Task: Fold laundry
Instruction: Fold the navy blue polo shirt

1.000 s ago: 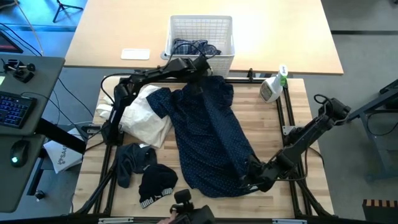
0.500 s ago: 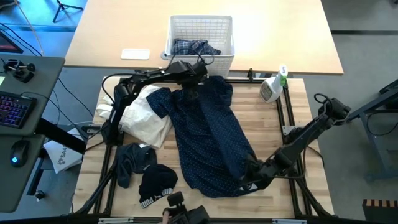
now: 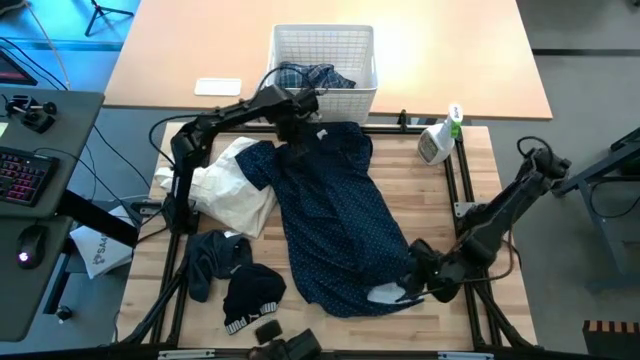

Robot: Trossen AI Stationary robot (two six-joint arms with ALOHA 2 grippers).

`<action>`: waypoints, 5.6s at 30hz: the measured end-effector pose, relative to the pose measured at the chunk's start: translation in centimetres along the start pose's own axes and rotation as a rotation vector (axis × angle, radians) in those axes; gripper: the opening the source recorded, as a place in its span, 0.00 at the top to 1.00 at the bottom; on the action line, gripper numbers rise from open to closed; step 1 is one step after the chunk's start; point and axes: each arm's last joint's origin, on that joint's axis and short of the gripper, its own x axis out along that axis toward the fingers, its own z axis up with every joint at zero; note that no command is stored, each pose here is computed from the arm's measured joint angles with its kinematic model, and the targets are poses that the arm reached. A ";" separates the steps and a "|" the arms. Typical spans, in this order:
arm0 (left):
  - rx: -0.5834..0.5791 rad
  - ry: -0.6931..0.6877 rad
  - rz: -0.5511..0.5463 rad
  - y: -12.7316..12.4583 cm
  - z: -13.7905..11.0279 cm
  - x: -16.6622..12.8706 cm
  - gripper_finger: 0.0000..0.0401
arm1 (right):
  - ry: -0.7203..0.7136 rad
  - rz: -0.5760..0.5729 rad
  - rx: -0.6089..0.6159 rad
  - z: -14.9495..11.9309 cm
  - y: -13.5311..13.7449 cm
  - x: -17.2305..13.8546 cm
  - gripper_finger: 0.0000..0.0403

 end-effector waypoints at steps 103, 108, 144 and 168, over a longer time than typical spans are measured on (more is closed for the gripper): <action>-0.148 -0.328 -0.102 -5.6 7.6 7.3 0.97 | -0.146 0.002 0.060 2.7 -0.8 -2.0 0.49; -0.040 -0.533 -0.066 -7.1 7.8 1.7 1.00 | -0.170 0.003 0.078 2.8 -0.8 -2.0 0.49; 0.170 -0.771 0.336 -6.4 8.0 -4.0 1.00 | -0.116 -0.199 0.056 1.9 -2.9 5.9 0.58; 0.333 -0.629 0.275 -11.3 6.3 -2.5 1.00 | 0.116 -0.221 0.214 -3.3 -6.9 7.1 1.00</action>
